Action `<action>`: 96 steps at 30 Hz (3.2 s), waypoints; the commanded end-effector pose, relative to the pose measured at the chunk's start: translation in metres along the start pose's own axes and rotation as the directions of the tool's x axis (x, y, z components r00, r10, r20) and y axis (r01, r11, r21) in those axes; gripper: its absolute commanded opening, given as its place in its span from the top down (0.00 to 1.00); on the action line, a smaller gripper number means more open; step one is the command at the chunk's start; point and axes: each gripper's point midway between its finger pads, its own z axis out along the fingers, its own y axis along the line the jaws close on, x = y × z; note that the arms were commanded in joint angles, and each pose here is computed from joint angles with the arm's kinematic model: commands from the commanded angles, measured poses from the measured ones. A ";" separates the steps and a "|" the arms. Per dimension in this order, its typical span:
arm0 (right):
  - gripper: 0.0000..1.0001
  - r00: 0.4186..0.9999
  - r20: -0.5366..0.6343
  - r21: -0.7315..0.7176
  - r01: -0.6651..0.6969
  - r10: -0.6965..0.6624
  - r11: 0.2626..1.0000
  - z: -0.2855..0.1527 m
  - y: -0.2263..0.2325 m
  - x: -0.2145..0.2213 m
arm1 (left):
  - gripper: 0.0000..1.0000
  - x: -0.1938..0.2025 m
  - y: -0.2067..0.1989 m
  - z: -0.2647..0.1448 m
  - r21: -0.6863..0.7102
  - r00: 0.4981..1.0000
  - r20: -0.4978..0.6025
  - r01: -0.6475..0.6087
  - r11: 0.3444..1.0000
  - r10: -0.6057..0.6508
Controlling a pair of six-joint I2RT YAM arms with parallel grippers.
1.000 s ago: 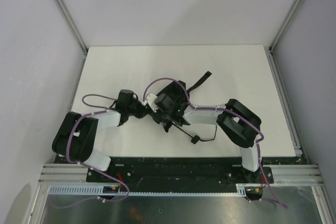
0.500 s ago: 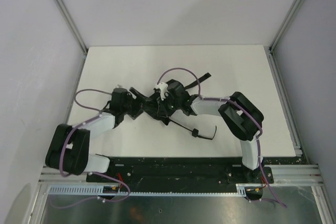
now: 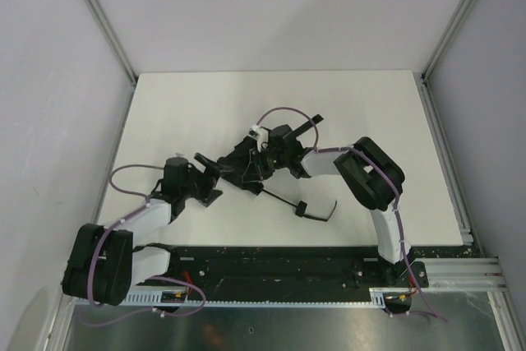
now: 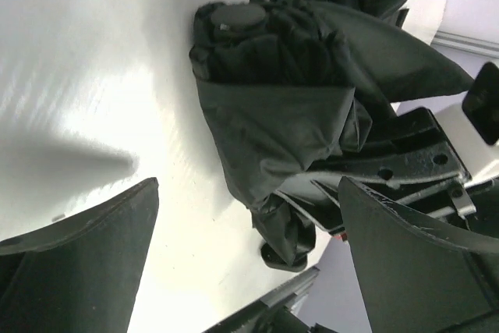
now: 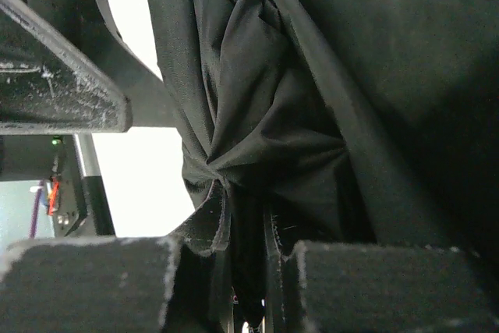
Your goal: Put away the umbrella
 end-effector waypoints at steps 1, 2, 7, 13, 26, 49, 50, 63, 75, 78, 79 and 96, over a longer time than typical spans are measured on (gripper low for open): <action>1.00 0.884 -0.300 0.184 -0.314 0.357 0.931 -0.007 -0.042 0.137 | 0.01 0.003 -0.015 -0.003 0.052 0.994 0.026 0.104 0.993 -0.105; 1.00 0.882 -0.294 0.174 -0.330 0.369 0.928 -0.006 -0.041 0.135 | 0.01 0.003 -0.013 -0.001 0.050 0.992 0.038 0.119 0.992 -0.120; 1.00 0.876 -0.287 0.131 -0.364 0.387 0.922 -0.006 -0.039 0.129 | 0.01 -0.004 -0.017 0.016 0.049 0.989 0.057 0.135 0.990 -0.138; 1.00 0.872 -0.294 0.090 -0.383 0.392 0.919 -0.008 -0.031 0.125 | 0.08 -0.015 0.002 0.036 -0.027 0.984 0.121 0.139 0.990 -0.134; 1.00 0.903 -0.278 0.019 -0.336 0.327 0.942 -0.011 -0.021 0.106 | 0.71 -0.009 0.026 0.055 -0.092 0.996 0.091 0.012 0.996 -0.004; 0.01 0.849 -0.050 0.507 0.476 -0.527 0.719 -0.108 0.075 -0.067 | 1.00 0.012 0.057 0.041 -0.337 0.998 -0.034 0.039 0.941 -0.053; 0.01 0.824 -0.063 0.530 0.506 -0.564 0.680 -0.103 0.078 -0.068 | 1.00 0.014 0.059 0.040 -0.348 0.997 -0.041 0.042 0.937 -0.060; 0.15 0.649 -0.158 0.584 0.669 -0.744 0.459 -0.015 0.049 -0.041 | 1.00 0.015 0.059 0.032 -0.391 0.996 -0.045 0.051 0.919 -0.075; 0.68 0.814 -0.362 0.635 0.573 -0.455 0.518 -0.019 -0.043 0.044 | 1.00 0.012 0.050 0.035 -0.382 0.996 -0.046 0.049 0.923 -0.072; 0.91 0.837 -0.392 0.596 0.547 -0.381 0.588 -0.017 -0.043 0.069 | 0.99 0.008 0.041 0.038 -0.364 0.998 -0.052 0.020 0.931 -0.042; 0.96 0.847 -0.395 0.583 0.530 -0.354 0.616 -0.016 -0.043 0.077 | 0.95 0.006 0.037 0.039 -0.354 0.998 -0.050 0.010 0.935 -0.029; 1.00 0.935 -0.301 0.181 -0.137 0.188 0.974 0.021 -0.005 0.132 | 0.01 -0.038 -0.015 -0.002 -0.090 0.986 0.067 -0.149 0.985 0.155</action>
